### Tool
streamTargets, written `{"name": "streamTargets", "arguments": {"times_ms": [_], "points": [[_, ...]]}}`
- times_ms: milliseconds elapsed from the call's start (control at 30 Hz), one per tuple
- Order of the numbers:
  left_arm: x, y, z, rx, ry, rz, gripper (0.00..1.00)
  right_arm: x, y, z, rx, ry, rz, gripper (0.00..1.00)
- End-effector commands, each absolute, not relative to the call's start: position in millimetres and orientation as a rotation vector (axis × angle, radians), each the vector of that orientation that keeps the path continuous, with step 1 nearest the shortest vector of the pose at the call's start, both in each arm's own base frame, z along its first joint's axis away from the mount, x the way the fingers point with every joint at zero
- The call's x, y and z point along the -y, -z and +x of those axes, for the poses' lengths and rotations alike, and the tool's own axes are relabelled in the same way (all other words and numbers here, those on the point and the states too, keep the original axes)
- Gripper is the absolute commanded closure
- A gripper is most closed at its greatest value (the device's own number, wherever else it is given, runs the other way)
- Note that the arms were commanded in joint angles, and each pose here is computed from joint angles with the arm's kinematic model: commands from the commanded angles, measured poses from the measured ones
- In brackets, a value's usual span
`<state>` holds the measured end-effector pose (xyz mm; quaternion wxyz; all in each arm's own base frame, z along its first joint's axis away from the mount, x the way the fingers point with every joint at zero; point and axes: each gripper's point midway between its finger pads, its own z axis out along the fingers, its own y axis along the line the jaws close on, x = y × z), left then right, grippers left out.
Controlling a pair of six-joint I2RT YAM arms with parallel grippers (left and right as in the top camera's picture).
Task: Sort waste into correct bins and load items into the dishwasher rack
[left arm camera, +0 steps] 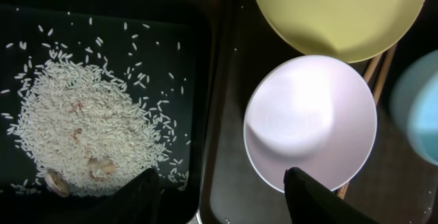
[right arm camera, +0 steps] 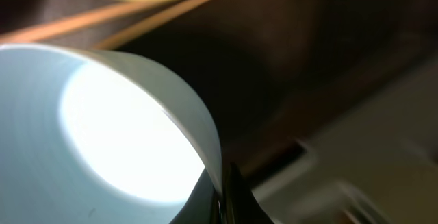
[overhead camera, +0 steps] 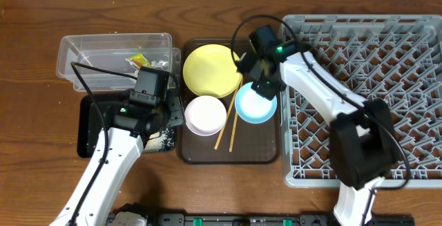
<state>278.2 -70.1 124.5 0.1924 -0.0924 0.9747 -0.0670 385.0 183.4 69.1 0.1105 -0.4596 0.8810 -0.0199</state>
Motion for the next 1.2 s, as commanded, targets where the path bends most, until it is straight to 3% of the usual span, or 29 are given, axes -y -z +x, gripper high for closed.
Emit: {"name": "streamTargets", "arguments": {"times_ms": [0,233,433,900,1167], "points": [[68,-131,282,-2.716,0.177,-0.277,0.39,-173,-131,396,-2.495,0.076,-1.180,0.99],[68,-131,282,-2.717,0.177,-0.277,0.39,-118,-226,417,-2.355,0.136,-0.787,0.99],[68,-131,282,-2.716,0.177,-0.277,0.39,-26,-274,433,-2.288,0.460,-0.421,0.99],[68,-131,282,-2.716,0.177,-0.277,0.39,107,-308,432,-2.132,1.092,0.195,0.99],[68,-131,281,-2.717,0.177,-0.278,0.39,140,-272,440,-2.157,1.314,0.280,0.99]]}}
